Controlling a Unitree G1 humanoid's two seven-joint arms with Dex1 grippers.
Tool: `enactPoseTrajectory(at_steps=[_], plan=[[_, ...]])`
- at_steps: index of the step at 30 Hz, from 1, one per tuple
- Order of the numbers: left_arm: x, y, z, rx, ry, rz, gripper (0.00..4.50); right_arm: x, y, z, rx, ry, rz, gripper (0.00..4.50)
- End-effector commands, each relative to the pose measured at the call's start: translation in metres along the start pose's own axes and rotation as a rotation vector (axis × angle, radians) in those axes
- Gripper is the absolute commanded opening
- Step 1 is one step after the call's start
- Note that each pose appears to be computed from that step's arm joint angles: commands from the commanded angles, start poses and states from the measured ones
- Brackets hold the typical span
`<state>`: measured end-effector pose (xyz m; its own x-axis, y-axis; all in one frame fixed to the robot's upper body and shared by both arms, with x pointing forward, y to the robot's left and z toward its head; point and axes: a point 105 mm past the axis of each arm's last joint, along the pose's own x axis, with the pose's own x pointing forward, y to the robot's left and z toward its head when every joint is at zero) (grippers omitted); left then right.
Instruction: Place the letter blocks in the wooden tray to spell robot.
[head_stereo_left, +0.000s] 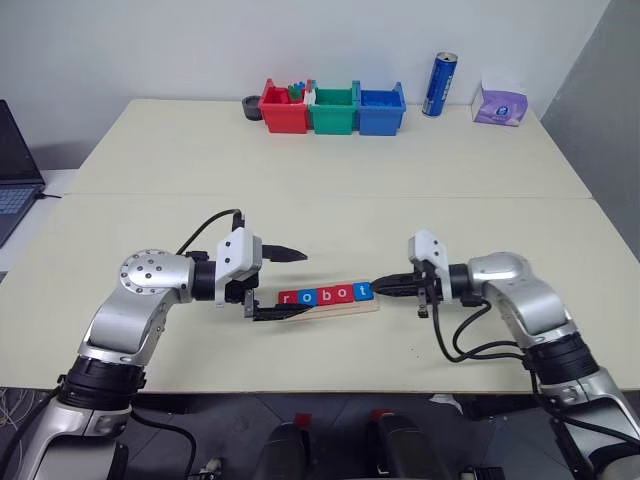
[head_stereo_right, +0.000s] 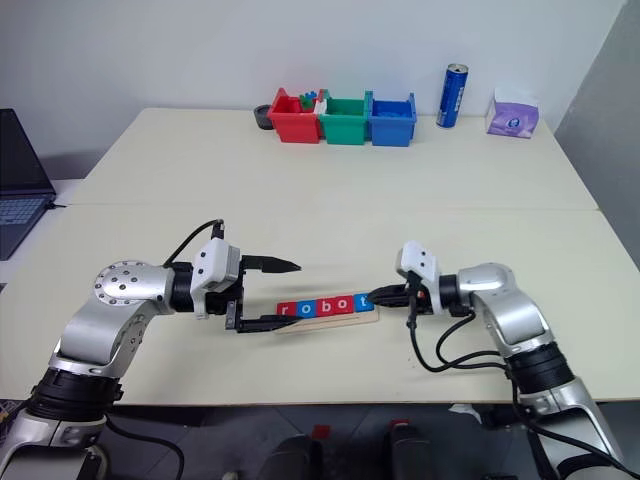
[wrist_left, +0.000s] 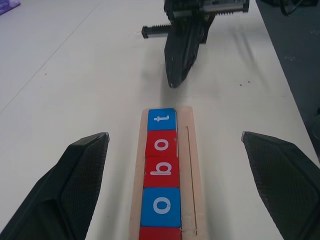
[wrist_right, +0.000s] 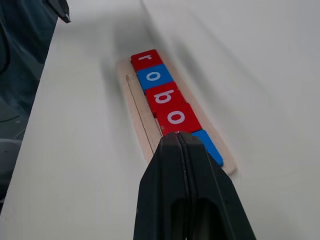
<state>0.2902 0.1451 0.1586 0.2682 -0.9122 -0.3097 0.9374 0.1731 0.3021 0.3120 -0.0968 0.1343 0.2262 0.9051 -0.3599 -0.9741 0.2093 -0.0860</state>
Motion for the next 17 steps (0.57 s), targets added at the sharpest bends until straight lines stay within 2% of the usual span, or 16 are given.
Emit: enactPoseTrajectory(at_steps=[1,5,11,17], plan=[[-0.015,0.0,0.005,-0.002,-0.001,0.035,4.5,-0.017,0.007,0.014,-0.051,-0.014,-0.01,0.9],[-0.036,-0.019,-0.012,-0.096,0.063,0.037,4.5,-0.021,0.021,-0.008,-0.168,0.1,0.006,2.31],[-0.065,-0.02,-0.027,-0.163,0.16,0.144,4.5,-0.018,0.028,-0.001,-0.136,0.059,0.018,4.47],[-0.073,-0.019,-0.026,-0.156,0.212,0.185,4.5,-0.017,0.027,0.011,-0.151,0.054,0.056,4.49]])
